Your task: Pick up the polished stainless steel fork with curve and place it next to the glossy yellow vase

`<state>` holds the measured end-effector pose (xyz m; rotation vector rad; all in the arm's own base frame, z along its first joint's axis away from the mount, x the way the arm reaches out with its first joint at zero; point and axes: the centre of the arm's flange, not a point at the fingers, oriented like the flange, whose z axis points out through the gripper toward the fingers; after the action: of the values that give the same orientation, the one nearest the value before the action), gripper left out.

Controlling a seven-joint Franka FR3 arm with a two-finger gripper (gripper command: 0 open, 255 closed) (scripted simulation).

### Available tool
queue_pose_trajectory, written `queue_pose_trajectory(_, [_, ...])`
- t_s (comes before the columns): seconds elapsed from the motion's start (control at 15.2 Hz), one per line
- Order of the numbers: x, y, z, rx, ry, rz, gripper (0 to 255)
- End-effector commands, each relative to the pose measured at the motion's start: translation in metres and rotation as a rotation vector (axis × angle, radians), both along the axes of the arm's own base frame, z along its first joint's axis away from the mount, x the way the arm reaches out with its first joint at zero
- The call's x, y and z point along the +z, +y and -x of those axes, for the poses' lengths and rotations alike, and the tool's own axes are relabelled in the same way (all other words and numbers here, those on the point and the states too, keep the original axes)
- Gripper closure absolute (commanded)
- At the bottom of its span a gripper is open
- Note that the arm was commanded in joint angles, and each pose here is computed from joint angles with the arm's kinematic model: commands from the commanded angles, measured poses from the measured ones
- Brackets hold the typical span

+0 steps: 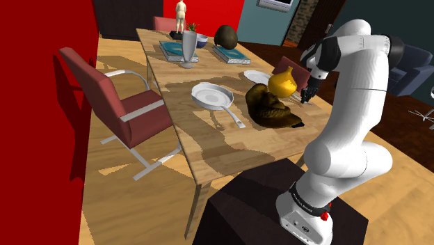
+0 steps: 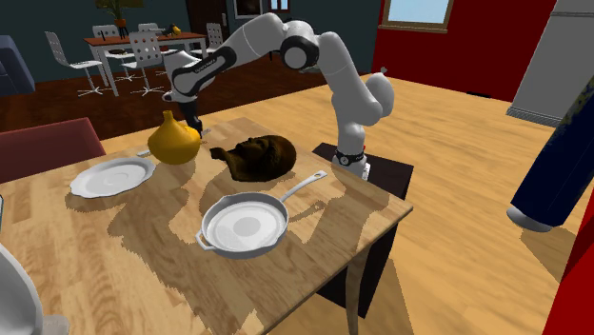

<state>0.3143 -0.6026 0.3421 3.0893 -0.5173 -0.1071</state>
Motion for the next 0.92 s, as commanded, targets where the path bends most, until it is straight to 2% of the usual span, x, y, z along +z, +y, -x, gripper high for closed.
queue_pose_trajectory(0.0, [-0.001, 0.000, 0.000, 0.000, 0.000, 0.000, 255])
queue_pose_trajectory(0.33, [-0.001, 0.000, 0.000, 0.000, 0.000, 0.000, 255])
queue_pose_trajectory(0.4, [-0.001, 0.000, 0.000, 0.000, 0.000, 0.000, 0])
queue_pose_trajectory(0.73, [-0.001, 0.000, 0.000, 0.000, 0.000, 0.000, 0])
queue_pose_trajectory(0.86, [0.025, 0.000, -0.002, 0.000, 0.000, 0.000, 0])
